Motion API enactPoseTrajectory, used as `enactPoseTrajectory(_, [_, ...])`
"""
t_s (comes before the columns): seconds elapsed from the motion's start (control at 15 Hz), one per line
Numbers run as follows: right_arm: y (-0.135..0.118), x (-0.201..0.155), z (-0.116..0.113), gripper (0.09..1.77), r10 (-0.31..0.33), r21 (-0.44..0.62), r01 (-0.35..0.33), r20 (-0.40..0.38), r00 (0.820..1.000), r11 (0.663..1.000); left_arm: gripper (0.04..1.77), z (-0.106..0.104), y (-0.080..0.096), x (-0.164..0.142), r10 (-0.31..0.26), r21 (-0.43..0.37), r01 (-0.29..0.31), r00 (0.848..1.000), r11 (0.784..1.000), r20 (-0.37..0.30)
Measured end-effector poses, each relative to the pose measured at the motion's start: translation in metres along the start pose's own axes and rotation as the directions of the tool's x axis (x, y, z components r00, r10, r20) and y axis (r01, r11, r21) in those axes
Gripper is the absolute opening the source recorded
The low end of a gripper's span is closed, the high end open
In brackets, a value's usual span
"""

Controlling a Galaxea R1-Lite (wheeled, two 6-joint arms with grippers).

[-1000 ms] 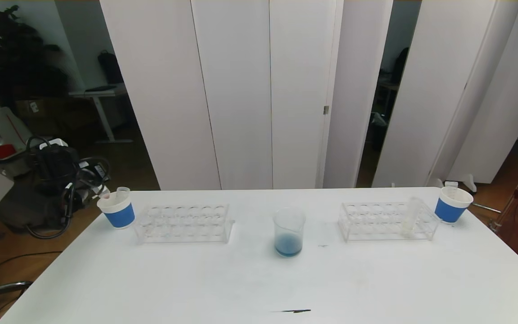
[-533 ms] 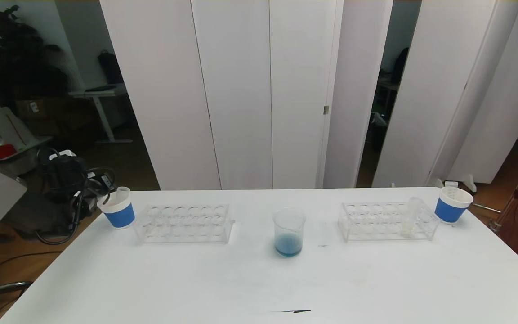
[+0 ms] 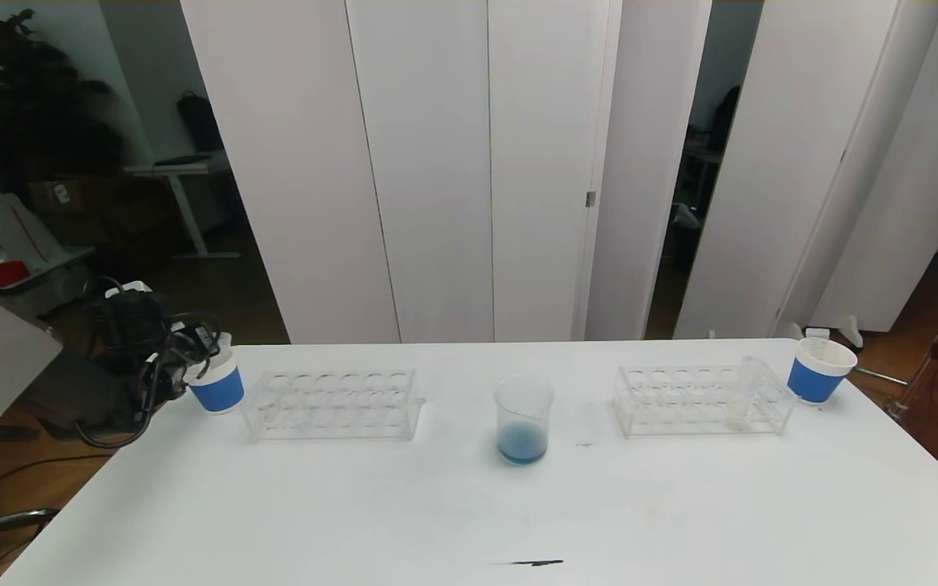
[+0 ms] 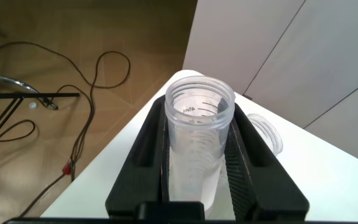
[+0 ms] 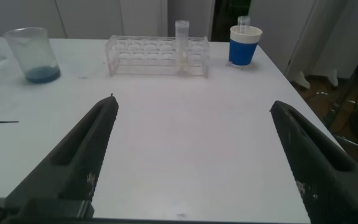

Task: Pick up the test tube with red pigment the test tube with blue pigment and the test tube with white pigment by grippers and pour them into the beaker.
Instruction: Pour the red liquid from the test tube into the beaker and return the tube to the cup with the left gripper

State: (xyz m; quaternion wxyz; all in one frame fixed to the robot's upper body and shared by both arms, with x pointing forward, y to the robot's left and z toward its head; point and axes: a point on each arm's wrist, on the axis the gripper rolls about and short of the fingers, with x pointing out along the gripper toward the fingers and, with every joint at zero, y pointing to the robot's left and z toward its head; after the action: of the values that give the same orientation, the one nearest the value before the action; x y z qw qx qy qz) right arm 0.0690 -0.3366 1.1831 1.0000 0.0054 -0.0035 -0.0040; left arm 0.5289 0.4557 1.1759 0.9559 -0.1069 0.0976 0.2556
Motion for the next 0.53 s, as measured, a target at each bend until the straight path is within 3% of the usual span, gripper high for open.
enactPoseTrajectory(0.53, [0.0000,0.0000,0.0000,1.75,0.000,0.000,0.000,0.000,1.000,1.000,0.60,0.0007,-0.0015,0.0012,0.000,0.013,0.000,1.000,1.000,0.008])
